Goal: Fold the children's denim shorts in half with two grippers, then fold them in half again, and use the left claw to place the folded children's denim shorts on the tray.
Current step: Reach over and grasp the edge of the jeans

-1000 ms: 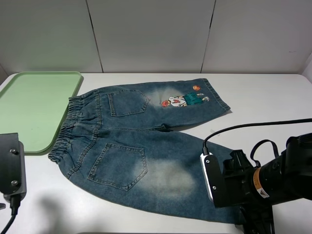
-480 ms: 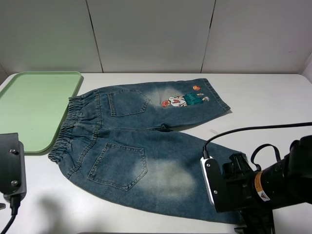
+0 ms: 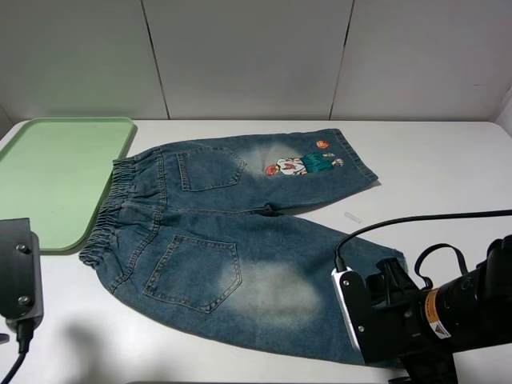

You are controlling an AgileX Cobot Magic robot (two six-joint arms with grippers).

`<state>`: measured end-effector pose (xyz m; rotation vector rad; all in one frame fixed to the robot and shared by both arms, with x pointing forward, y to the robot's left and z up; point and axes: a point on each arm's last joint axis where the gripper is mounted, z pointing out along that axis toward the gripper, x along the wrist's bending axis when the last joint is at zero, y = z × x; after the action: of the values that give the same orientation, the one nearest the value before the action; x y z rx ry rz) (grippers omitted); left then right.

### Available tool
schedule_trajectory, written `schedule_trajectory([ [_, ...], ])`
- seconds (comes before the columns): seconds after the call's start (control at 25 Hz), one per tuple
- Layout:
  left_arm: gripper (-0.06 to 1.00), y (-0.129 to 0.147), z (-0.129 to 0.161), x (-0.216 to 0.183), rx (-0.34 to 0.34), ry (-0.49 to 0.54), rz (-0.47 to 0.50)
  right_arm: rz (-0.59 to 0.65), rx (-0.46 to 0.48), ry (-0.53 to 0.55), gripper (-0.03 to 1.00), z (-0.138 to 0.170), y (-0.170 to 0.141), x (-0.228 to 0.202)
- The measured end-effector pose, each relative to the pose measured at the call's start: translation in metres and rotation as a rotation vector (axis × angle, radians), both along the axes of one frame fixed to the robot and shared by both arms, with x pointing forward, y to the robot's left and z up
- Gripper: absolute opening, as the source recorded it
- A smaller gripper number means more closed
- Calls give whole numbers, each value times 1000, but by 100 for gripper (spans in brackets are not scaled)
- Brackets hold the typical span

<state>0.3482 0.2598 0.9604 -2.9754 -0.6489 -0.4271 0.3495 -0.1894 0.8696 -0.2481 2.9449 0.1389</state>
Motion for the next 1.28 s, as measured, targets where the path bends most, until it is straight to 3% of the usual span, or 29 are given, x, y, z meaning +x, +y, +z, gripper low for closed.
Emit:
schedule_trajectory([
  [0.36,84,0,0,0,0,0,0,-8,9,2,46,-1,0,-1],
  [0.8,84,0,0,0,1,1,0,-2,51,-22,42,-1,3,1],
  [1.28,84,0,0,0,0,0,0,-29,80,-31,28,0,5,2],
])
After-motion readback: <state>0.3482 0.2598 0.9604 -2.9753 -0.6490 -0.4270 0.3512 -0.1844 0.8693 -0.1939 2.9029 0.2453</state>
